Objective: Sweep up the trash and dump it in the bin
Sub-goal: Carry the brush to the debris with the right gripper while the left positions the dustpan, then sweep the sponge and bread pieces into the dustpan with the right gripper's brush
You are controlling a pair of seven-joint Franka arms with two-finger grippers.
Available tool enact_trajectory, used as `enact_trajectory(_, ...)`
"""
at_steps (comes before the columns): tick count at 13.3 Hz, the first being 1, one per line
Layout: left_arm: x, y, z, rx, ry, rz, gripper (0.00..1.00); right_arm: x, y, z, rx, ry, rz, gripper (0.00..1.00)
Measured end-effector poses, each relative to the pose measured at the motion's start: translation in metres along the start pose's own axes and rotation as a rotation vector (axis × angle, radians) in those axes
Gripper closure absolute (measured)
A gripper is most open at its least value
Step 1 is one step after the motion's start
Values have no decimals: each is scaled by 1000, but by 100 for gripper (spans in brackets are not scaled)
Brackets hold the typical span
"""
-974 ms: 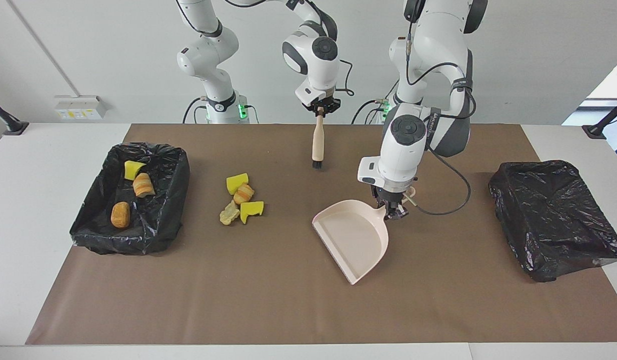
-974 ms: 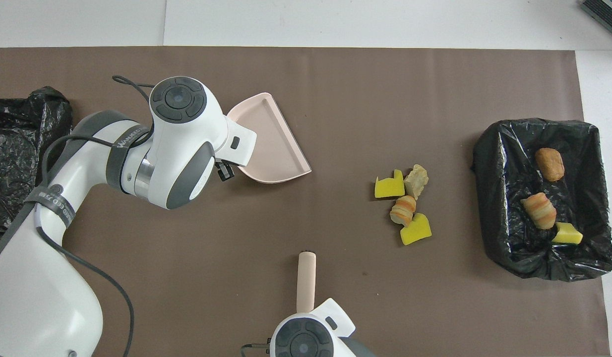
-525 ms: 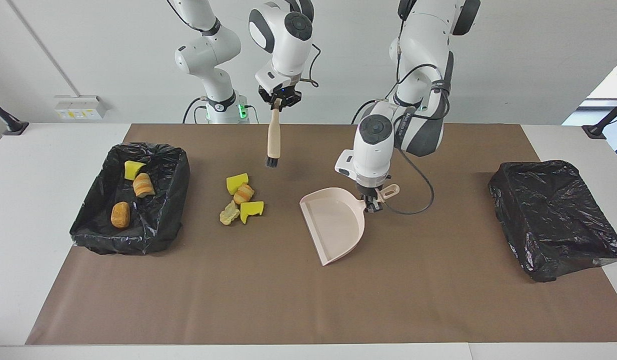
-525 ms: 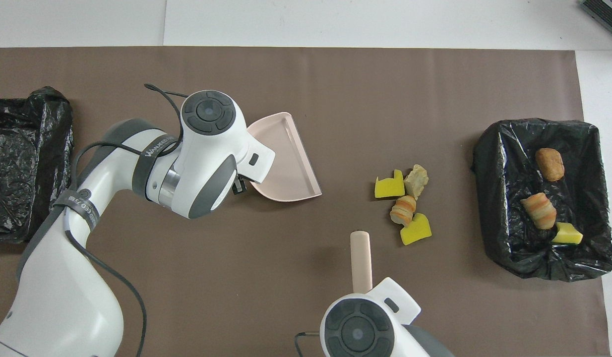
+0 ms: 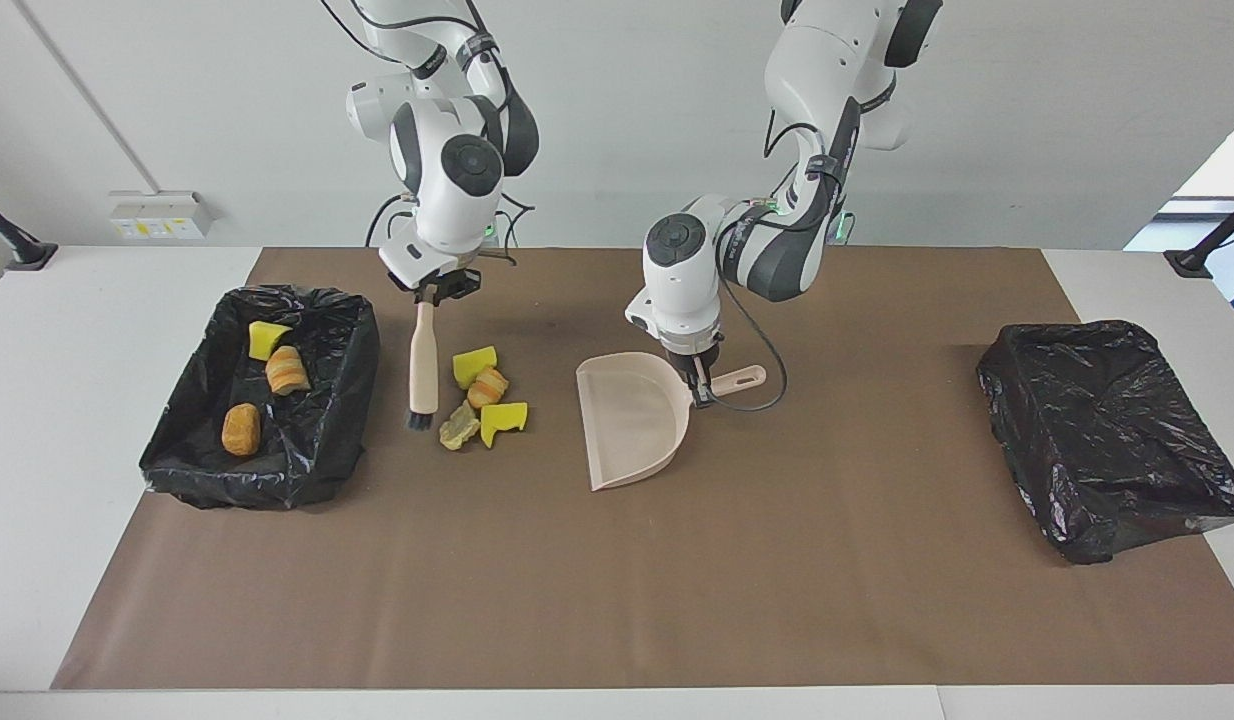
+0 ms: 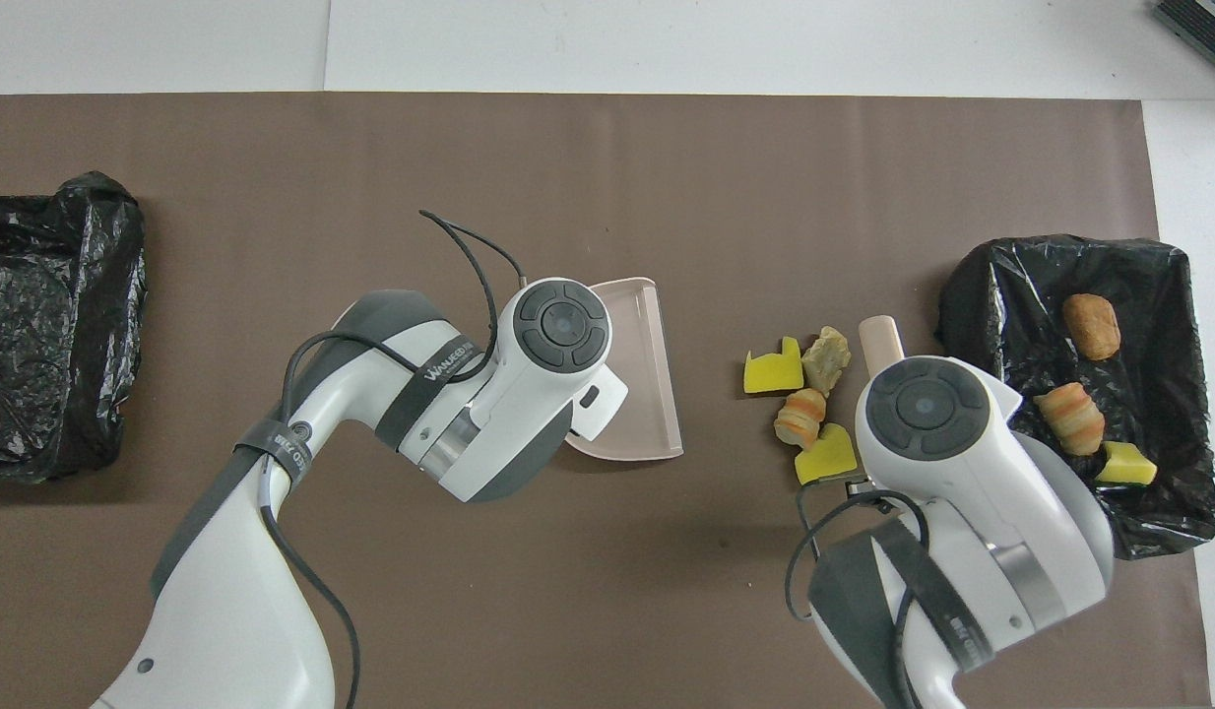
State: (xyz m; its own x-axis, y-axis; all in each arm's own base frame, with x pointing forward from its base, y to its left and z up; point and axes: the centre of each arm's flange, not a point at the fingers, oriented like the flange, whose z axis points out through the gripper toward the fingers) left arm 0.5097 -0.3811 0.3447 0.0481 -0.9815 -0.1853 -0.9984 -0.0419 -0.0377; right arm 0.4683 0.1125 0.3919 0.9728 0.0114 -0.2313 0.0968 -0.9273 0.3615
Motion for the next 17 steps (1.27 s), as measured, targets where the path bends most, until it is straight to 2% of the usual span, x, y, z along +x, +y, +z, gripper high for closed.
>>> enact_trajectory(2, 2, 8, -1, 6, -5, 15, 67, 15, -11, 16, 23, 19, -11, 74)
enact_trajectory(4, 2, 11, -1, 7, -8, 21, 67, 23, -30, 28, 84, 13, -39, 74)
enact_trajectory(7, 1, 12, 0, 7, -13, 22, 67, 25, -49, 25, 277, 2, -175, 74)
enact_trajectory(11, -5, 14, 2, 3, -22, 20, 67, 9, -96, 7, 486, -18, -255, 74)
enact_trajectory(15, -12, 14, 5, -2, -28, 12, 67, -6, -131, -9, 715, -63, -272, 74)
enact_trajectory(17, -14, 13, 7, -5, -30, 9, 67, -3, -123, -19, 774, -59, -279, 74)
